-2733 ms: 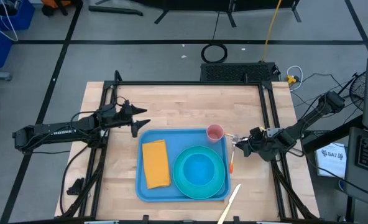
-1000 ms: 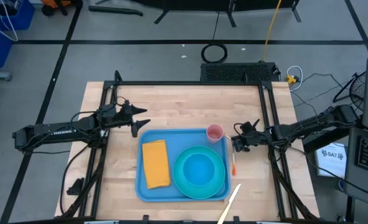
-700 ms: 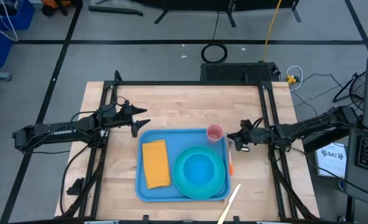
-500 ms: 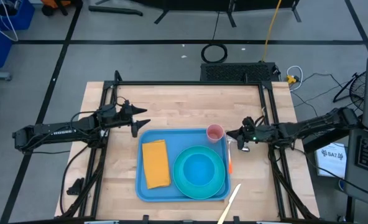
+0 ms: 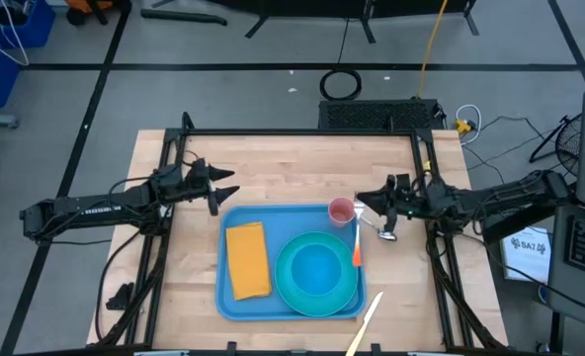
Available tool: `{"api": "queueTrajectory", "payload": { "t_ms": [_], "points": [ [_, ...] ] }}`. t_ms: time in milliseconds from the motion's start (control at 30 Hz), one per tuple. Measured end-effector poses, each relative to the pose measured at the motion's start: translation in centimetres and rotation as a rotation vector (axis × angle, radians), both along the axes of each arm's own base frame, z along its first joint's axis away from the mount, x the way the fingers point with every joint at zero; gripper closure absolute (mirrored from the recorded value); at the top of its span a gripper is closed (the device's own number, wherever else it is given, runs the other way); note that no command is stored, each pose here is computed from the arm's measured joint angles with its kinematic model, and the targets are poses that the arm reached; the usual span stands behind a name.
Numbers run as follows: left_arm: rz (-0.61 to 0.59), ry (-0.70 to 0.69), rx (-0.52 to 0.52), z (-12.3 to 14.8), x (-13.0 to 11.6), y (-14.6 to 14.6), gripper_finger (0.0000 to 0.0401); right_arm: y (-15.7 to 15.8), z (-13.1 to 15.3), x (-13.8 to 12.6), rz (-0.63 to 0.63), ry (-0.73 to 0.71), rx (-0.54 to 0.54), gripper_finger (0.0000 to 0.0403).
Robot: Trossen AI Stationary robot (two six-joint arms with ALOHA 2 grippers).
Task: Set up tray
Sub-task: Put the orange fork on the yellow napkin
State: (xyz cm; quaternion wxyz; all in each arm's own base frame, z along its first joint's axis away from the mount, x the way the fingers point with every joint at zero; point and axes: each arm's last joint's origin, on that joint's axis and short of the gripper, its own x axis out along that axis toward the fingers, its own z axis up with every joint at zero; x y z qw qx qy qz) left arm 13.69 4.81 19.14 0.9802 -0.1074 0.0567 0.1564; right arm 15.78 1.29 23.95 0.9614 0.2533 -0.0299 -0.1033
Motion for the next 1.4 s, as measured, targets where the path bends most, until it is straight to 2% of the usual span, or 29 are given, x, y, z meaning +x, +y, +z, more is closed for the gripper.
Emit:
{"api": "queueTrajectory", "payload": {
  "t_ms": [133,233,400,600,733,1033,1267,1400],
  "points": [
    [-0.052,-0.137,-0.080,1.1,0.2,-0.3,0.0128,-0.3,1.0,2.7,0.018,0.020,-0.098,0.0403],
    [-0.083,-0.192,-0.085,1.6,0.3,-0.6,0.0127,-0.7,1.5,5.7,0.087,0.013,-0.155,0.0403],
    [-0.118,-0.307,-0.154,2.4,0.7,-1.1,0.0128,-1.7,1.8,10.7,0.202,-0.006,-0.241,0.0403],
    [-0.201,-0.385,-0.165,2.7,2.2,-2.2,0.0128,-3.2,2.2,15.7,0.296,-0.020,-0.286,0.0403],
    [-0.254,-0.418,-0.165,3.1,3.4,-2.7,0.0128,-3.8,2.8,18.0,0.348,-0.047,-0.315,0.0403],
    [-0.389,-0.276,-0.203,3.3,8.0,-4.7,0.0128,-6.2,5.0,19.8,0.318,-0.104,-0.404,0.0403],
    [-0.384,-0.243,-0.127,3.5,10.8,-5.9,0.0128,-6.6,5.5,19.9,0.297,-0.115,-0.455,0.0403],
    [-0.389,-0.249,-0.128,4.0,12.0,-6.0,0.0128,-6.7,5.5,19.9,0.292,-0.114,-0.456,0.0403]
  ]
}}
